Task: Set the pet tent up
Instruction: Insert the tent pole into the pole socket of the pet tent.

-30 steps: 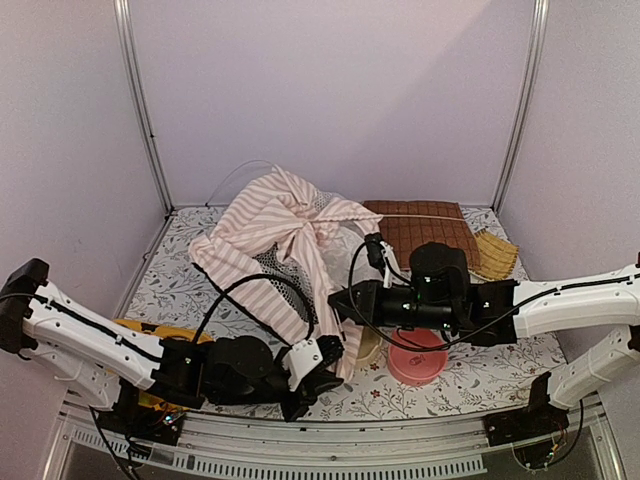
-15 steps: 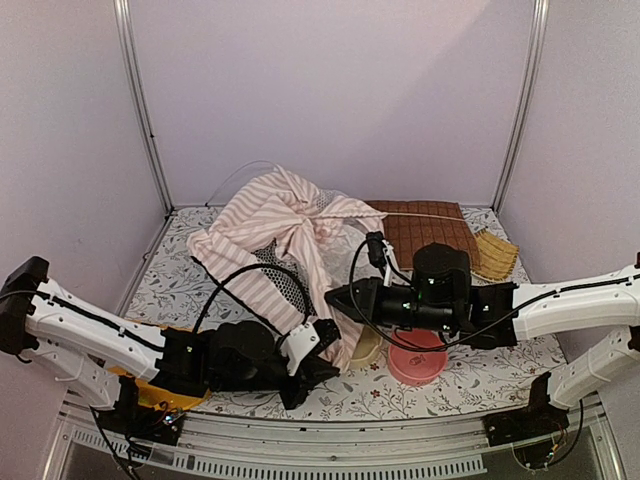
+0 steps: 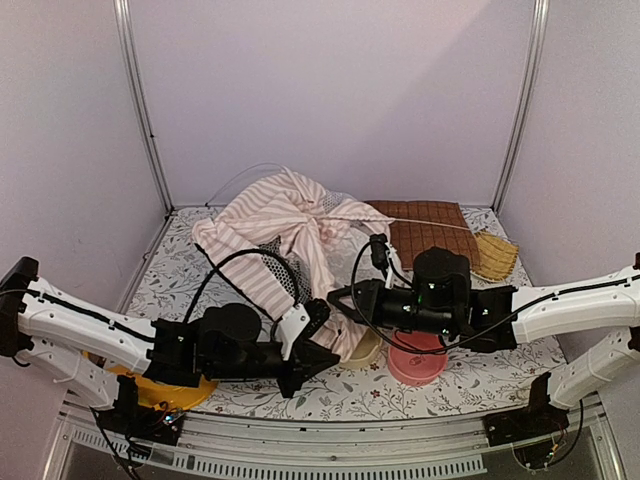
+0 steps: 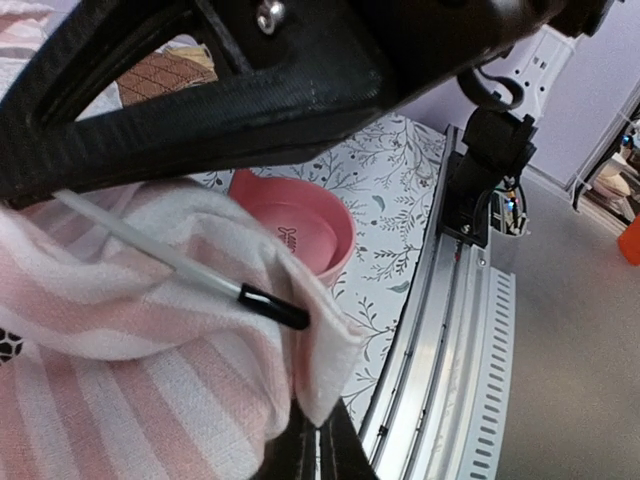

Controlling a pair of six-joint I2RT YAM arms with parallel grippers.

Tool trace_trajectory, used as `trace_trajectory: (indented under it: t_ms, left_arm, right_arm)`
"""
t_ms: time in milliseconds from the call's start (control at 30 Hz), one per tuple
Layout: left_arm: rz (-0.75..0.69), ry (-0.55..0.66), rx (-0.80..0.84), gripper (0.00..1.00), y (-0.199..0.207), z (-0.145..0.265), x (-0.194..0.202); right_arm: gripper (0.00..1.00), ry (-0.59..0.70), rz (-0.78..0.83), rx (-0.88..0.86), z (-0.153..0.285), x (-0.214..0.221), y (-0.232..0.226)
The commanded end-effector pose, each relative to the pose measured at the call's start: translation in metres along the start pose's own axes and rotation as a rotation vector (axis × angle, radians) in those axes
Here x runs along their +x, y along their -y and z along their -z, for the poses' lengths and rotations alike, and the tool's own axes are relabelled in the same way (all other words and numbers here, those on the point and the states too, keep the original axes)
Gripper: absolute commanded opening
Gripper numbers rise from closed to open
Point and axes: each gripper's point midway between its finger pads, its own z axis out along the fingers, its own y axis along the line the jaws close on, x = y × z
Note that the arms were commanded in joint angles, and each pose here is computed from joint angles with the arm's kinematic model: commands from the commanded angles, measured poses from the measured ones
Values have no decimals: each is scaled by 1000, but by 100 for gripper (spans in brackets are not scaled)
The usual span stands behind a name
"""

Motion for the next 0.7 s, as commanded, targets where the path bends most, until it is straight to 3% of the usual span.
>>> trace_trajectory:
  t_ms: [0,300,667]
  left_arm:
    - [36,48,35,0,1,4,-13]
    - [77,-42,47,0,-3,-9,21]
    - [139,18,72,0,-8,-4,2]
  right_arm:
    - [0,76,16,-25,4,-16,-8]
    - [0,105,40,-32,8,-32,-26]
    - [0,81,36,-30,5,-24,-20]
